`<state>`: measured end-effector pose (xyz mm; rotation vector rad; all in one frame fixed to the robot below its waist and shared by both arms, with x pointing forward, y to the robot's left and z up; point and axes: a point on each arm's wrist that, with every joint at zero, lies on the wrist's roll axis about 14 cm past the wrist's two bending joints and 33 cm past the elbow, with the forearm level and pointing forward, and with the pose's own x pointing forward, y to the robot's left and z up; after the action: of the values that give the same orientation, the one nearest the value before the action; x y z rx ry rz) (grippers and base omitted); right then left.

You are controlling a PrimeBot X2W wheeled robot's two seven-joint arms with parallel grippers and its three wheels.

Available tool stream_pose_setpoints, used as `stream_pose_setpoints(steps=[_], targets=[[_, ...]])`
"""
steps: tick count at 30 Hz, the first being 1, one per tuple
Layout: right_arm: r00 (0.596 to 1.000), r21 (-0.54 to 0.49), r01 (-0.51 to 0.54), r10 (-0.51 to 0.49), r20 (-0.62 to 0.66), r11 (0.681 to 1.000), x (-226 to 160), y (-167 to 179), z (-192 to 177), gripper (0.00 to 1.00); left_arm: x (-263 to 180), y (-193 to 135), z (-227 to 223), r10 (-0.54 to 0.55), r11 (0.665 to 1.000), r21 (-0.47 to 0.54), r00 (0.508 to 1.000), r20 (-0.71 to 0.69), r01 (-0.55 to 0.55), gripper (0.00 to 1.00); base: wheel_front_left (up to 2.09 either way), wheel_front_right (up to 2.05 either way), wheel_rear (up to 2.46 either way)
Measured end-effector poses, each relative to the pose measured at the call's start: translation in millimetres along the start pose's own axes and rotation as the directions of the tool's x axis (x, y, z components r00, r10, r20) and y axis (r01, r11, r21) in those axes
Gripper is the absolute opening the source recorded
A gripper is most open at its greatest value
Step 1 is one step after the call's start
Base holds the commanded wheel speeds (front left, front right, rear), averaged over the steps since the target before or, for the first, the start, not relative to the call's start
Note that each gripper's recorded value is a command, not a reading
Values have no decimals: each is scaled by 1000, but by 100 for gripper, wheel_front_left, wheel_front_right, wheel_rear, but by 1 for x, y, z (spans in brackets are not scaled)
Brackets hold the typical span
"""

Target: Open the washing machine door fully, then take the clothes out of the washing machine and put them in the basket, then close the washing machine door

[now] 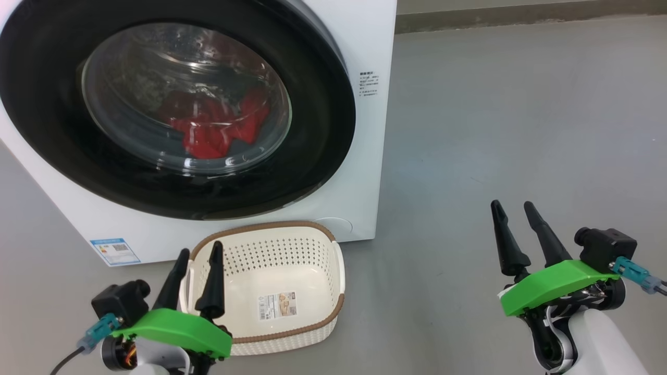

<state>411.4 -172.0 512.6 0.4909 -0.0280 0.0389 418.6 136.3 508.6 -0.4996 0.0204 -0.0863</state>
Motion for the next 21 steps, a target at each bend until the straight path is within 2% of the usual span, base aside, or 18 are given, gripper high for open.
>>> stream_pose_setpoints(steps=[12, 21], targets=[[999, -129, -31, 35, 26, 991, 8, 7, 9, 100, 7, -10, 12, -24, 993, 119, 999, 47, 18, 100, 0, 0, 0], [997, -235, -58, 66, 28, 970, 10, 13, 10, 100, 11, -21, 18, -68, 974, 220, 995, 74, 50, 100, 0, 0, 0]])
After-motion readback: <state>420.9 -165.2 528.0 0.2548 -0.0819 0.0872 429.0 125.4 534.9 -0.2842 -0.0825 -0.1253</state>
